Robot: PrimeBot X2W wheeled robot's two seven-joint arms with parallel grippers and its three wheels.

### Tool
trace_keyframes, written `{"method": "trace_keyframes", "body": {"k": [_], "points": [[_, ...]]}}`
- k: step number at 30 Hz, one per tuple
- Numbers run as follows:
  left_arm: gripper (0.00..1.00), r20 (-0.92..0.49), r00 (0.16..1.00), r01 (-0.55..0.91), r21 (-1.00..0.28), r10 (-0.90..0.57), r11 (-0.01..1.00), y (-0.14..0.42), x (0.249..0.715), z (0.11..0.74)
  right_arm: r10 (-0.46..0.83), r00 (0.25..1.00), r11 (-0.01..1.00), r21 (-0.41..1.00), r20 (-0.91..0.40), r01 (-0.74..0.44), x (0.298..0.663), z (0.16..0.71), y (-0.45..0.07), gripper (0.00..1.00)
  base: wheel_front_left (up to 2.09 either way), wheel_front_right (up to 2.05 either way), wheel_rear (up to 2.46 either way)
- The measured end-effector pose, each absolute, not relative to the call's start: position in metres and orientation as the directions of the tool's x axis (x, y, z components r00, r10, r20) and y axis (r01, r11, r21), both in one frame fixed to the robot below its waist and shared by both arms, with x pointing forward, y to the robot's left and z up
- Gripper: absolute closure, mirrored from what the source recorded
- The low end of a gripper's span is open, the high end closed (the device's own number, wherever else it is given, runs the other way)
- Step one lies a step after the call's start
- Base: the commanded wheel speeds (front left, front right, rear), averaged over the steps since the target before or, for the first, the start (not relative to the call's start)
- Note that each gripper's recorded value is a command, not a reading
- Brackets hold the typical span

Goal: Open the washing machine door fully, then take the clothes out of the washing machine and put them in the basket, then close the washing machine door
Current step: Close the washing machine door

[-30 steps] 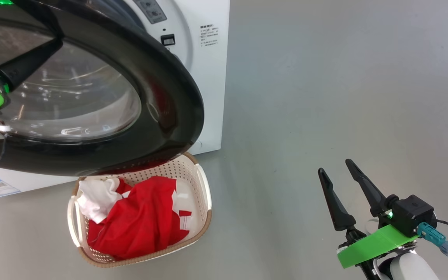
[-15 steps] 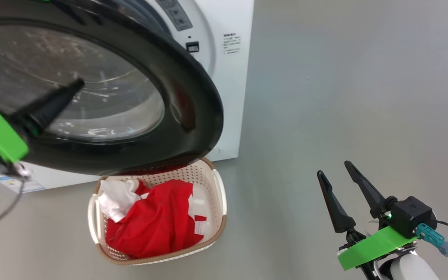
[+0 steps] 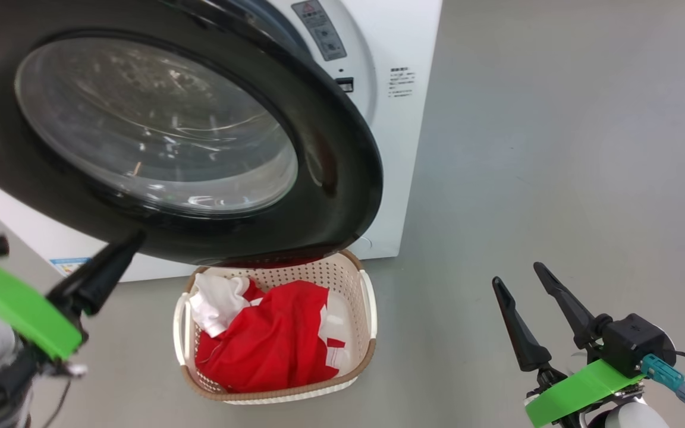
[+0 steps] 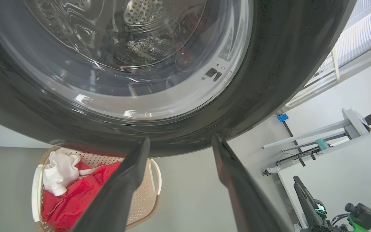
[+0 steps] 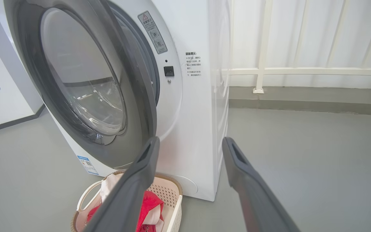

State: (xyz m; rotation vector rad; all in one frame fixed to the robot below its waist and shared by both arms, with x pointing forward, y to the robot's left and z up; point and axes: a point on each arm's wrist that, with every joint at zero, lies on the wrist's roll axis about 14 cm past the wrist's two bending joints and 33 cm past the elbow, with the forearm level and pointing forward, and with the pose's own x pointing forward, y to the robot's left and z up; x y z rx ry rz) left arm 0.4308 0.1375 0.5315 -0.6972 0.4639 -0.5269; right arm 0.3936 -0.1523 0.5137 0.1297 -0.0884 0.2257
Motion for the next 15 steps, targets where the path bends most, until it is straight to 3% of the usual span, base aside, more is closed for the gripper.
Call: {"method": "trace_keyframes", "body": {"k": [15], "points": [[0.00,-0.249,0.893,0.046,-0.777,-0.374,0.628,0.169,0.382,0.462,0.248,0.965,0.959,0.120,0.089,-0.258,0.394,0.509,-0.143,0.00,0.00,0.00,0.00]]}}
